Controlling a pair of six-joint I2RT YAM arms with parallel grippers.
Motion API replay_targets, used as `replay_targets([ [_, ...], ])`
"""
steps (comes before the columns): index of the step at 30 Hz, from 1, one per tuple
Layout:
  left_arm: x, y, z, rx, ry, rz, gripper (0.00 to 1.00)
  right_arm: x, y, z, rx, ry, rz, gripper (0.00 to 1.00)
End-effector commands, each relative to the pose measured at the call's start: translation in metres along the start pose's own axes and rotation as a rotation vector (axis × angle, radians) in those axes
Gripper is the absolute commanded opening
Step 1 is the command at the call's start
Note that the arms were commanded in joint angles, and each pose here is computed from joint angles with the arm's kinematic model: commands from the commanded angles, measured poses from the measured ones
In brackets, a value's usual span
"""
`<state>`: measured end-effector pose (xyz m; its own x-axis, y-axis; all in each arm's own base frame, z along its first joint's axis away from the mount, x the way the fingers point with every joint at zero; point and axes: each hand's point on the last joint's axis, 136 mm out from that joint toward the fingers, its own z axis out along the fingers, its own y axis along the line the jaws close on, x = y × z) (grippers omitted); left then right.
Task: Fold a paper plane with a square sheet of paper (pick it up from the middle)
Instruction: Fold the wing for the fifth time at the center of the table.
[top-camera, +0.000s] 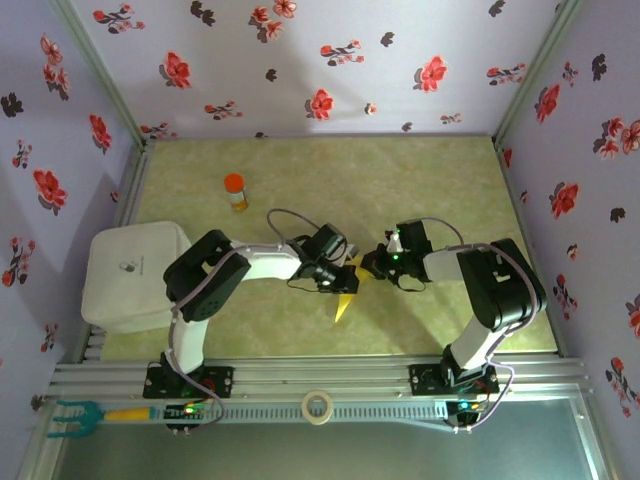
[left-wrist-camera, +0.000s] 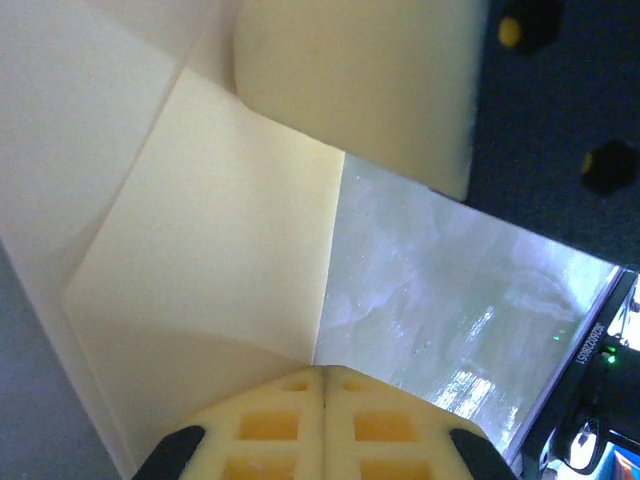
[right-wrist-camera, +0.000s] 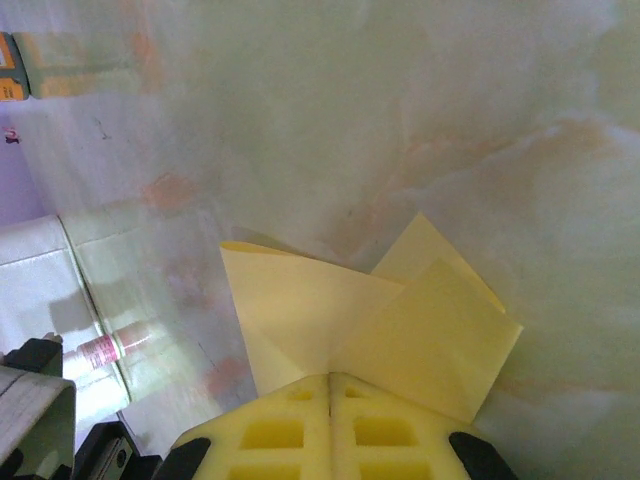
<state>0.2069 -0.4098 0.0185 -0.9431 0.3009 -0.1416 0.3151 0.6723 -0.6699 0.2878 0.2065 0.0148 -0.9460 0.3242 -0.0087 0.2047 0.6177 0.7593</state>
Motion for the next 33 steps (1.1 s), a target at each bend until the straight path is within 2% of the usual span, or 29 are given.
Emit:
replay_targets([
  [1,0.043,0.025,0.002,-0.095,0.114,-0.002,0.0,0.01,-0.046,0.007,0.158,0.012,0.068,0.0],
  [9,0.073,0.039,-0.014,-0.206,0.172,0.051,0.0,0.009,-0.047,0.007,0.159,0.014,0.067,0.0],
  [18,0.095,0.037,-0.033,-0.206,0.195,0.094,0.0,0.008,-0.039,0.008,0.123,0.016,0.058,0.0],
  [20,0.091,0.031,-0.038,-0.181,0.16,0.107,0.0,0.006,-0.028,0.009,0.072,0.017,0.046,0.0],
  [23,0.071,0.014,-0.05,-0.122,0.042,0.118,0.0,0.001,-0.001,0.004,-0.022,0.013,0.013,0.01],
  [27,0.037,0.01,-0.071,-0.085,-0.124,0.061,0.0,-0.006,0.035,-0.019,-0.068,-0.032,-0.055,0.11],
  [29,0.02,0.015,-0.08,-0.066,-0.192,0.005,0.0,-0.006,0.037,-0.034,-0.018,-0.067,-0.079,0.17],
  [30,0.011,0.019,-0.083,-0.055,-0.22,-0.036,0.03,-0.006,0.033,-0.041,0.023,-0.09,-0.08,0.2],
  [33,-0.007,0.019,-0.085,0.006,-0.24,-0.085,0.06,0.001,0.02,-0.054,0.084,-0.126,-0.057,0.24],
])
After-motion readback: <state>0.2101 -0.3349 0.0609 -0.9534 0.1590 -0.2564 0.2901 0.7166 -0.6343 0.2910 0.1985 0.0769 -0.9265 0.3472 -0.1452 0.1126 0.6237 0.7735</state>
